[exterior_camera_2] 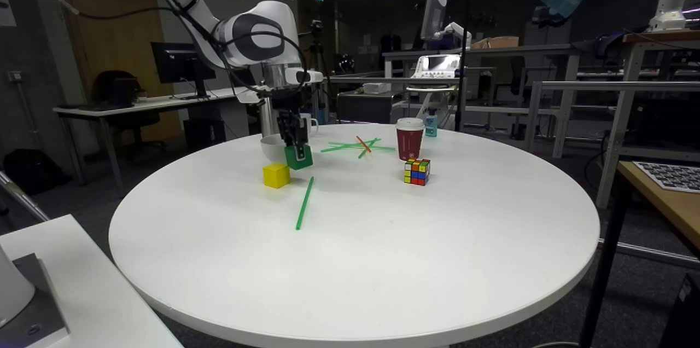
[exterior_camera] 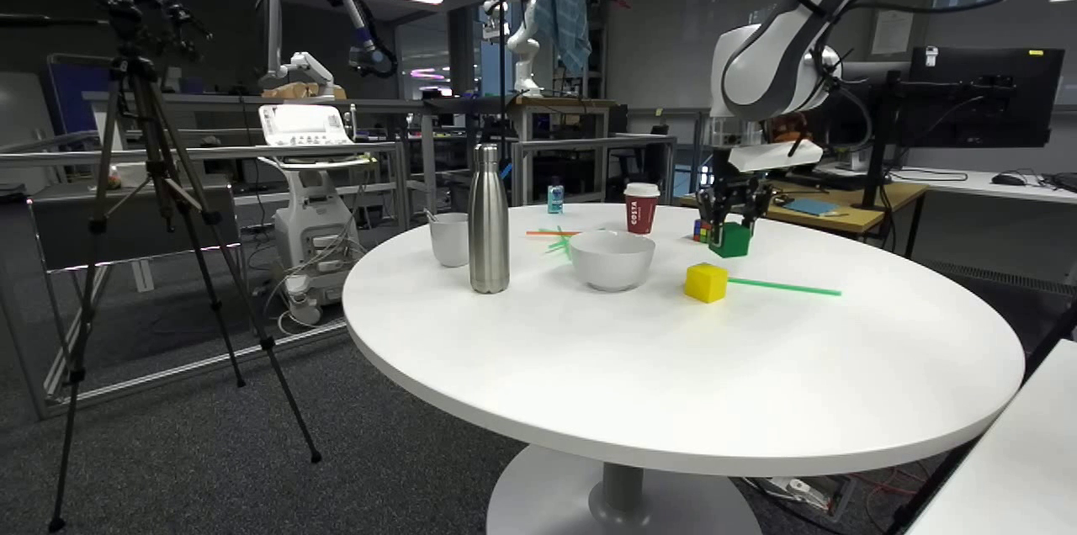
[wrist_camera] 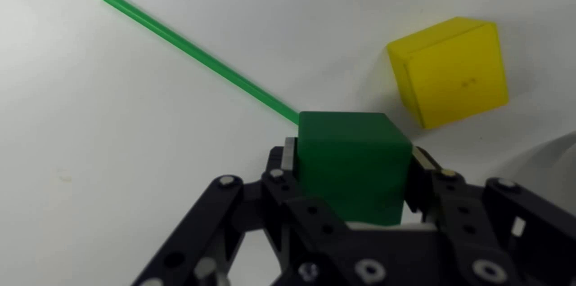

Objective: Take the green block and put it on the table

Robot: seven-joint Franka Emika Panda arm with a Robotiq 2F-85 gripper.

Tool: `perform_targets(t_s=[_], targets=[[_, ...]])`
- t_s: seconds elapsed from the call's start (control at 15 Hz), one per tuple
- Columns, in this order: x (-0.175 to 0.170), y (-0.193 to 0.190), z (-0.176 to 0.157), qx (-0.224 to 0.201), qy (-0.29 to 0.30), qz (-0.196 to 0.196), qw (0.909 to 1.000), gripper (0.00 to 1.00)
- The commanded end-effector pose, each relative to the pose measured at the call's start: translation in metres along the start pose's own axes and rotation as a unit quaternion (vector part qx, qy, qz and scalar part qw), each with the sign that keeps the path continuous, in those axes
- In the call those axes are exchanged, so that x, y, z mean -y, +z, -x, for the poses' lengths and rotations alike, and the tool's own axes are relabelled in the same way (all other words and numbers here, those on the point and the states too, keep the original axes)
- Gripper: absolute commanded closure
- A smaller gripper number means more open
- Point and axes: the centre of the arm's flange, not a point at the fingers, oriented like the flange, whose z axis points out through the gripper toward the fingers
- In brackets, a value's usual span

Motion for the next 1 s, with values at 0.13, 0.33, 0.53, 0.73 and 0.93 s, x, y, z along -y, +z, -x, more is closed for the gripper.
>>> perform_targets(t_s=[0.13, 0.33, 0.53, 0.73, 0.93], targets=[[-0.024, -0.011, 0.007, -0.025, 0.031, -0.002, 0.9992, 0.69], [-0.036, -0.014, 0.002, -0.025, 0.044, 0.001, 0.9987, 0.69], [-0.044, -0.019, -0.005, -0.029, 0.056, 0.003, 0.998, 0.69], [-0.049, -0.02, -0.009, -0.031, 0.062, 0.005, 0.9976, 0.69], [-0.055, -0.015, -0.012, -0.029, 0.072, 0.005, 0.9969, 0.69]])
